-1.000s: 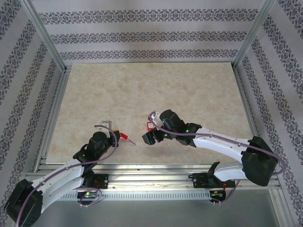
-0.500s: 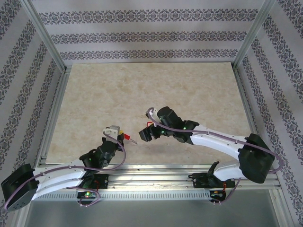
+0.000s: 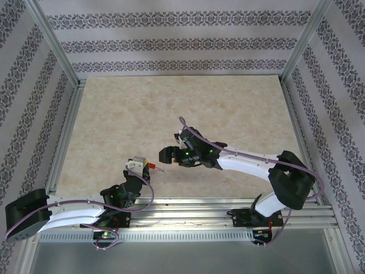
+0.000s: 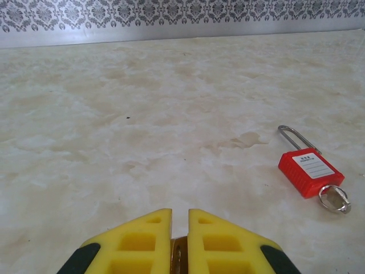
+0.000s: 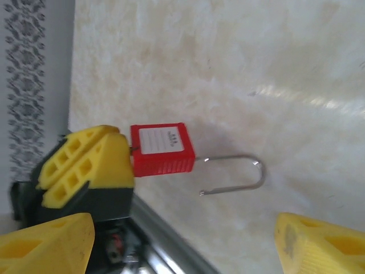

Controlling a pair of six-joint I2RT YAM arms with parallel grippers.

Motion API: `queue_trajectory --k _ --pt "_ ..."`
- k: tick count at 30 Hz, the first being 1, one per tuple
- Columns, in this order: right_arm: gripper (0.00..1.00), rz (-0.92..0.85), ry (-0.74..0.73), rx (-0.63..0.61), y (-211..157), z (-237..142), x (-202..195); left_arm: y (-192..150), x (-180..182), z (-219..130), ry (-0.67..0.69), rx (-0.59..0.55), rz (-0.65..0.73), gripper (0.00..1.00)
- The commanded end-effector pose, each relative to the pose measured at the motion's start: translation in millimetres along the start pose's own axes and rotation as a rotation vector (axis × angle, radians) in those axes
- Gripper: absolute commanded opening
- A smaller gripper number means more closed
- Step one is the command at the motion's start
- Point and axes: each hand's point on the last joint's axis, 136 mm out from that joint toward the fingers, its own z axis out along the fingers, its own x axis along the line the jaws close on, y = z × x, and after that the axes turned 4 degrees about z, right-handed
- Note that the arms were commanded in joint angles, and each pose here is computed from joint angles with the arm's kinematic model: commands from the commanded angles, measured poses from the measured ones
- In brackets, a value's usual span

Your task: Unlock with the key

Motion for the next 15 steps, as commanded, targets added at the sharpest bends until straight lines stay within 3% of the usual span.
queue_trajectory --k 1,8,15 --pt "0.82 0.272 0.079 0.032 -14.1 4.1 23.0 -0.8 4.3 -3.2 0.016 -0.02 0.026 0.0" --pt "0.82 0.476 0.088 0.008 -45.6 22.7 16.0 -2.1 0.9 -4.8 -0.018 -0.026 0.02 0.0" --pt "0.82 0.577 0.13 -0.09 -38.4 54.2 4.1 -2.2 -2.3 -6.0 -0.044 -0.024 0.021 0.0"
